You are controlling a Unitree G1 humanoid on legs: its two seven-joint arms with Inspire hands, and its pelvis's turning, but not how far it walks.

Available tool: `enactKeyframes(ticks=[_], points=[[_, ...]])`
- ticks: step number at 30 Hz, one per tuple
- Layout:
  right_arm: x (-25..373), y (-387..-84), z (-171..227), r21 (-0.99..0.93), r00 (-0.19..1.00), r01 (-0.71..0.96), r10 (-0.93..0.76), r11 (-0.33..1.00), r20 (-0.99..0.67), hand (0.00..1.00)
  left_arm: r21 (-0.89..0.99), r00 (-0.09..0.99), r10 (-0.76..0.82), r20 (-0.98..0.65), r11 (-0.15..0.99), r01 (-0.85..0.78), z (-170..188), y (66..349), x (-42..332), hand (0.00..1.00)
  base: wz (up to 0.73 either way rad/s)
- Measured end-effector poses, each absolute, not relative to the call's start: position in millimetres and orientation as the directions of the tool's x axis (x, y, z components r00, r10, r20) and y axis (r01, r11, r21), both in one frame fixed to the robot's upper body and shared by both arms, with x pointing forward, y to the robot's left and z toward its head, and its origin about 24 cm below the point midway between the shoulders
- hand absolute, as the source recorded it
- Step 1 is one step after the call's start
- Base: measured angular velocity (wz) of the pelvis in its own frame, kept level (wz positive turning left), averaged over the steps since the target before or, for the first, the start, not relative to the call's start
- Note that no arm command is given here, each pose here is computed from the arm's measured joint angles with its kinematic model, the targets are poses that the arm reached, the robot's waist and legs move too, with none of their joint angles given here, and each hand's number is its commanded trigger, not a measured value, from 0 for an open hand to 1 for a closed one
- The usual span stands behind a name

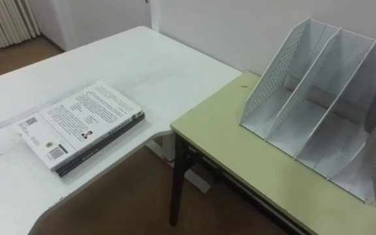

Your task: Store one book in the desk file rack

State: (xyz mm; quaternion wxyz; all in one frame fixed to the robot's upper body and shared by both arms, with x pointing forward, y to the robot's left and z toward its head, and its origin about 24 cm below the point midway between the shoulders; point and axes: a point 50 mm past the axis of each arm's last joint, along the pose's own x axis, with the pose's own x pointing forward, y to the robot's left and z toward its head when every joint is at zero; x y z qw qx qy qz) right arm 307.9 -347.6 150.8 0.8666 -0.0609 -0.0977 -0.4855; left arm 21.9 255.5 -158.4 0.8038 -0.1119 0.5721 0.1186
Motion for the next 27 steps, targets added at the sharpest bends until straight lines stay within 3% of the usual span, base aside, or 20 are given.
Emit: enactKeyframes(ticks=[10, 11, 12, 27], points=[[306, -357, 146, -0.057, 0.521, 0.851, -0.828, 0.522, 0.207, 1.00, -0.030, 0.313, 0.074, -0.947, 0.949, -0.314, -156, 261, 20, 0.00, 0.04], [306, -358, 146, -0.058, 0.521, 0.852, -0.828, 0.521, 0.207, 0.57, -0.026, 0.310, 0.077, -0.948, 0.949, -0.314, -156, 263, 19, 0.00, 0.00], [306, -358, 146, -0.060, 0.520, 0.852, -0.829, 0.520, 0.206, 0.00, -0.022, 0.307, 0.079, -0.948, 0.949, -0.314, -156, 264, 18, 0.00, 0.00], [302, -367, 137, -0.093, 0.483, 0.876, -0.858, 0.474, 0.176, 0.00, 0.005, 0.229, 0.081, -0.970, 0.949, -0.316, -156, 267, -3, 0.00, 0.00]])
